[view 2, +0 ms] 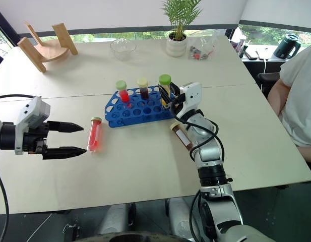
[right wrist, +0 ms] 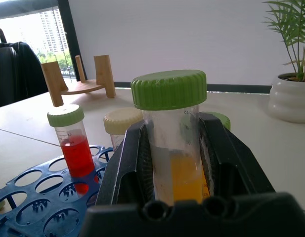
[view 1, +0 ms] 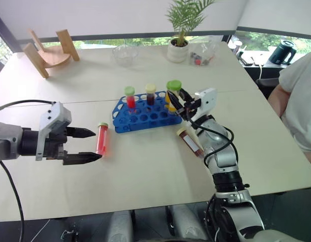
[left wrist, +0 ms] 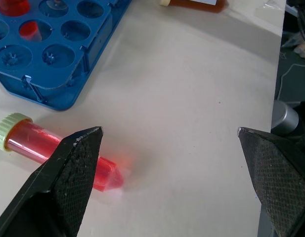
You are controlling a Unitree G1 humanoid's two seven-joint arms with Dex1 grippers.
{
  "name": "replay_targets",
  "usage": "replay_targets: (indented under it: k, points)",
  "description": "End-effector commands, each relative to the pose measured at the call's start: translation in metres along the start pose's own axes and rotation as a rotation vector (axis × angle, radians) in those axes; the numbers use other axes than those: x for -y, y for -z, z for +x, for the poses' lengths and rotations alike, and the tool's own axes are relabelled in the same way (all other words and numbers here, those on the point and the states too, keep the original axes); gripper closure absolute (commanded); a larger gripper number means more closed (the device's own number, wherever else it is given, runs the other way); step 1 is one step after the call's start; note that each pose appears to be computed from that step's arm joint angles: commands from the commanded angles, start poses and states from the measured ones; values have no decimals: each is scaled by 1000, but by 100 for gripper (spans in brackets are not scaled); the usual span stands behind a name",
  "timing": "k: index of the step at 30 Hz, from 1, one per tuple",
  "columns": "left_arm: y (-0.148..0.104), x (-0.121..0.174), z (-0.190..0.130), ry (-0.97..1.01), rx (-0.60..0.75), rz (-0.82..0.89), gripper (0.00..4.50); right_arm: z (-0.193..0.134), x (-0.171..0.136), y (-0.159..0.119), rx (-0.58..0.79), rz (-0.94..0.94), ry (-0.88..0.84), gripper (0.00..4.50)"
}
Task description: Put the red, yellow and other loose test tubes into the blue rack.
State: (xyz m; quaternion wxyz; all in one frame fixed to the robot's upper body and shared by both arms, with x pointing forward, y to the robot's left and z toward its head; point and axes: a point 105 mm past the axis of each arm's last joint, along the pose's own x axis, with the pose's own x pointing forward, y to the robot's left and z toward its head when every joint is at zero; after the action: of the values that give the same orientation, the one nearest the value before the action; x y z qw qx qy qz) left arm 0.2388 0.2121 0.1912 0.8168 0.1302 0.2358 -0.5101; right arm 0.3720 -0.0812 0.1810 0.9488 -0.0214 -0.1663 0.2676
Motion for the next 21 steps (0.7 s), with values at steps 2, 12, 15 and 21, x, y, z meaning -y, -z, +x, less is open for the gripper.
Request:
replay_targets:
  k: [2, 12, 15, 21]
  points:
    - [-8, 0, -6, -13, 10, 31, 0, -5, 1, -4, 25, -20, 13, 362]
    - [-7, -2, -4, -8, 12, 31, 0, -11, 5, 3, 9, -32, 36, 362]
    - [-8, -4, -4, -9, 13, 31, 0, -12, 3, 4, 8, -29, 32, 362]
    - [-6, -4, -3, -11, 14, 26, 0, -14, 0, 5, 7, -32, 22, 362]
